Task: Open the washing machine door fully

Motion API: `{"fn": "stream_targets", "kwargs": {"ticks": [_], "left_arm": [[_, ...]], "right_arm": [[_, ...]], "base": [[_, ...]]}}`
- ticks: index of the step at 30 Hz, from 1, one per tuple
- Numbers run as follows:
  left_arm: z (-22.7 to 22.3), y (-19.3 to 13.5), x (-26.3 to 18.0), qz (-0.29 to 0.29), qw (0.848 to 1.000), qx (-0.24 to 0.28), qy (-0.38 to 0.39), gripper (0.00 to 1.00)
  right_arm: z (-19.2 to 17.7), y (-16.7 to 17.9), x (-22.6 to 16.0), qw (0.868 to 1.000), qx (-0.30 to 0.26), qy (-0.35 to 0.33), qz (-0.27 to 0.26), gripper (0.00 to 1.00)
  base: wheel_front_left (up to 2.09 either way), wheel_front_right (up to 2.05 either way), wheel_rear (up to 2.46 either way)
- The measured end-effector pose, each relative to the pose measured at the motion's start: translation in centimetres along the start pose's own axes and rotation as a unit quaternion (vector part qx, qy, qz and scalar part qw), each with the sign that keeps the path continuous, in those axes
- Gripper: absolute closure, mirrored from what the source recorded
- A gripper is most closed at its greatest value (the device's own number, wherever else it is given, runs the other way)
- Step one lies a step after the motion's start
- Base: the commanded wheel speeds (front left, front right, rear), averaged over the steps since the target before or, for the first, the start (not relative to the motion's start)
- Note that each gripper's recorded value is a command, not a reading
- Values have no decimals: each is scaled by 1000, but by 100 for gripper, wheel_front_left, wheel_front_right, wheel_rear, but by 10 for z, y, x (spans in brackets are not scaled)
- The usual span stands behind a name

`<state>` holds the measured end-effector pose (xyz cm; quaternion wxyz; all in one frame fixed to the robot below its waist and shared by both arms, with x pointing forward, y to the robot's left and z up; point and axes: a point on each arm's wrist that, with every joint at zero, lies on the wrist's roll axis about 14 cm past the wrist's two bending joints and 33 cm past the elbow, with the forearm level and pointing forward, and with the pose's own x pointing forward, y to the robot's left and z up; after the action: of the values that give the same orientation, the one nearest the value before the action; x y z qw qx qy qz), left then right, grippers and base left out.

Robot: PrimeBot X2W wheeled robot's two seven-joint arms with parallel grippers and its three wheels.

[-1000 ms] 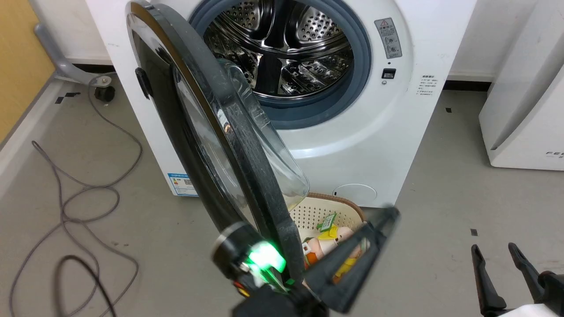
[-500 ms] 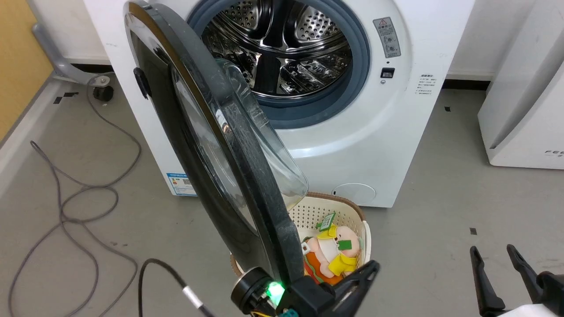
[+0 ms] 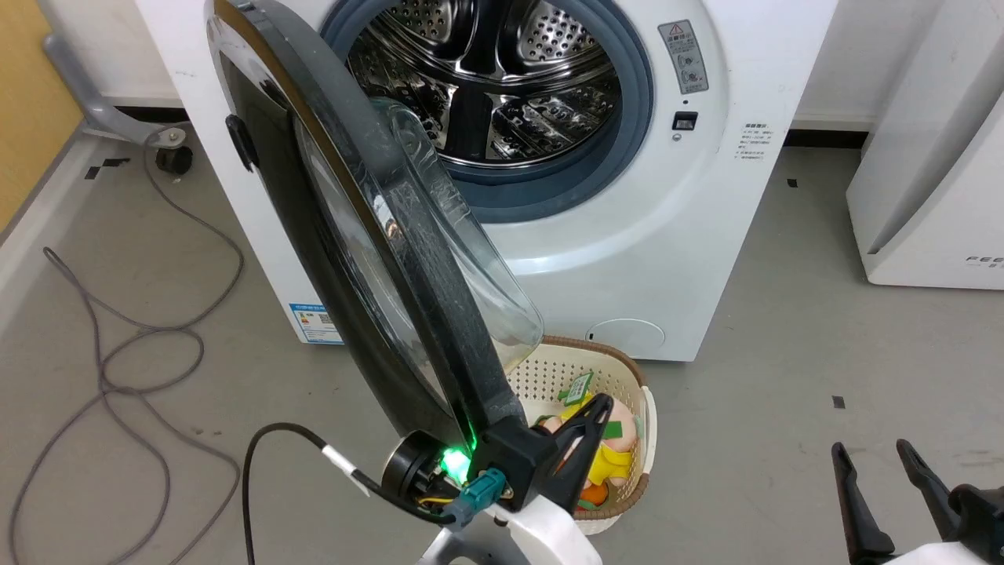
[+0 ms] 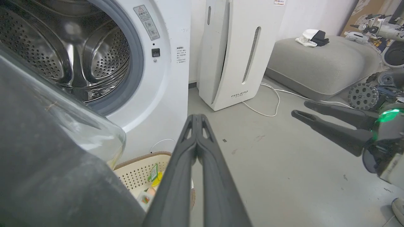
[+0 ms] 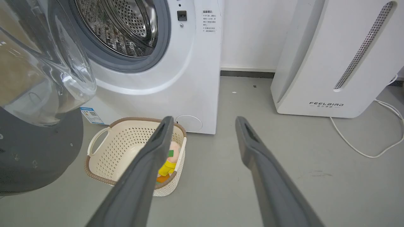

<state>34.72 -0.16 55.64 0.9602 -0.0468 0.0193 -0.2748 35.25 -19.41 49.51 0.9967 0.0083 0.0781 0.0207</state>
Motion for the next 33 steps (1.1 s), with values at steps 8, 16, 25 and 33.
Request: {"fn": "stream_targets", "kwargs": {"ticks": [8, 16, 25, 33], "left_arm": [[-8, 18, -1, 41, 999, -10, 9, 100], [-8, 23, -9, 58, 998, -20, 10, 100], [0, 34, -29, 84, 996, -19, 15, 100], [0, 47, -51, 124, 992, -24, 21, 100]], "right_arm": [[-2, 1, 0, 1000, 3, 2, 1, 0], [-4, 4, 2, 1000, 11, 6, 6, 0], [-7, 9, 5, 1000, 13, 13, 15, 0], [-8, 14, 6, 1000, 13, 15, 23, 0]], "base": [[0, 0, 0], [0, 0, 0], [0, 0, 0], [0, 0, 0]]}}
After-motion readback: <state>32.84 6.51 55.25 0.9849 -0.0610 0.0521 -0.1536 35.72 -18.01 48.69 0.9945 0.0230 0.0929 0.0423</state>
